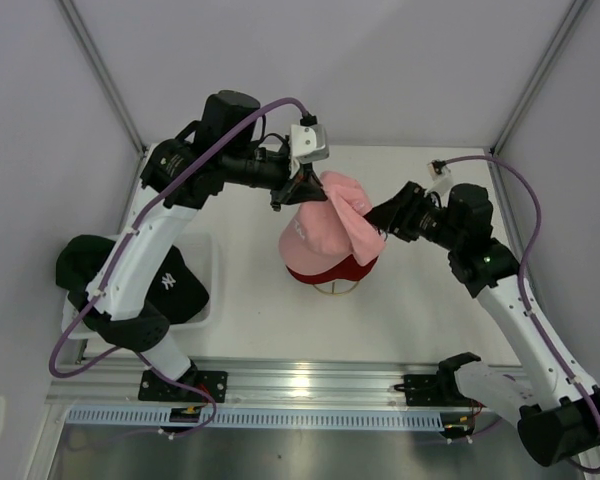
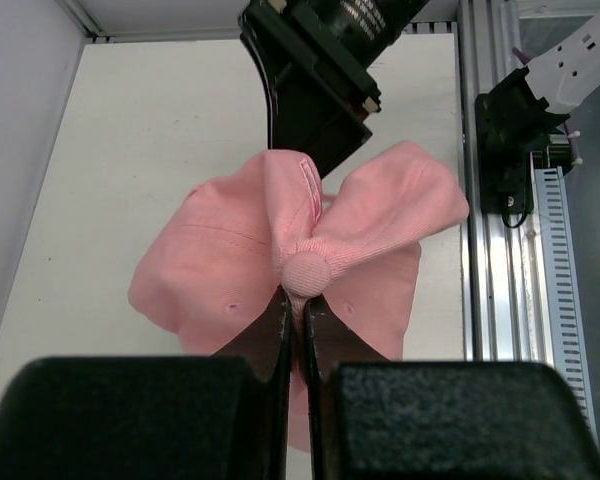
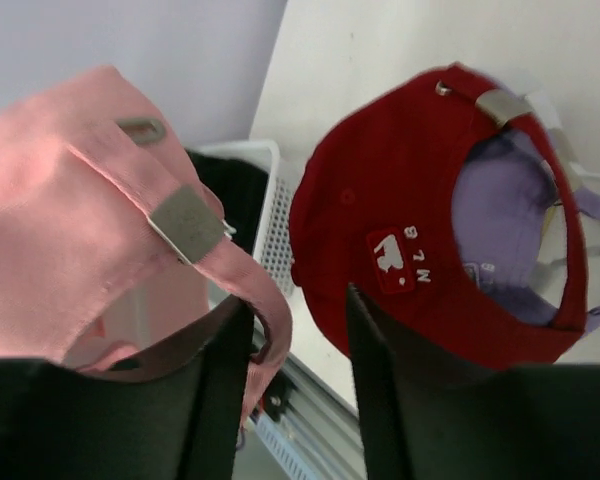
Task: Stack the hats
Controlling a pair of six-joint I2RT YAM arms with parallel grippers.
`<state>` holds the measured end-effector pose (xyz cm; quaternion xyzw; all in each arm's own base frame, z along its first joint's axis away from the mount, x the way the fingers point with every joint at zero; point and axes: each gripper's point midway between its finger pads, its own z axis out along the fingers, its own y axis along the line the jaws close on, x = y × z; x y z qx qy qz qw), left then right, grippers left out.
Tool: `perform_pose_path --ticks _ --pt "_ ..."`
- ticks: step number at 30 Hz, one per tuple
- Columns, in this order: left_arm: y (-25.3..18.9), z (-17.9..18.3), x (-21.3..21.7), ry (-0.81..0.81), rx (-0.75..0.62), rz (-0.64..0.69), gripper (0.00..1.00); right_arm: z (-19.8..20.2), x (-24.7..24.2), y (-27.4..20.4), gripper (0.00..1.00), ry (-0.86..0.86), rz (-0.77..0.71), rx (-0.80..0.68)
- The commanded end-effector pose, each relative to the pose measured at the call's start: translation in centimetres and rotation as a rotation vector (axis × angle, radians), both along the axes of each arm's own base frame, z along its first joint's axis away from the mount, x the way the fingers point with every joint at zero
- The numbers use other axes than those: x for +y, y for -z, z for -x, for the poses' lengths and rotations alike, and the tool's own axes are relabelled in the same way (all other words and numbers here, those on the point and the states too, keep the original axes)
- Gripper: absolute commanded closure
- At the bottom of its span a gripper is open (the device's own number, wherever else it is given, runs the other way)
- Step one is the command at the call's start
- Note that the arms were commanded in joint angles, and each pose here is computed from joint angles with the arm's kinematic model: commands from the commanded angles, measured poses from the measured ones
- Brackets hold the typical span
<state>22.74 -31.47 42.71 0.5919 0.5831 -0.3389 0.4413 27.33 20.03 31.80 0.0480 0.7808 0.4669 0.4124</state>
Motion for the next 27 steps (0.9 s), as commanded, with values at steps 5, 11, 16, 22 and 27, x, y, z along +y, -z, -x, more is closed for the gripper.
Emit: perform_pose_path --ticks 5,11,16,22,27 --pt "-0.4 -0.1 0.1 0.008 -0.030 0.010 0.97 -0.7 -0.3 0.7 0.94 -0.001 0.173 -0.041" --pt "3.3 -1.4 1.4 -0.080 0.004 -0.122 0.98 -3.2 -3.9 -2.3 1.00 0.173 0.318 -0.125" --pt "7.1 -2.0 2.1 -0.128 0.066 -0.216 0.98 -5.1 -6.0 -1.8 1.00 0.233 0.399 -0.125" --pt "11.3 -3.3 1.6 -0.164 0.151 -0.291 0.98 -5.5 -6.7 4.1 1.00 0.202 0.505 0.012" --pt "13.4 -3.9 0.8 -0.179 0.216 -0.307 0.95 -5.1 -7.1 7.3 0.99 0.189 0.550 0.083"
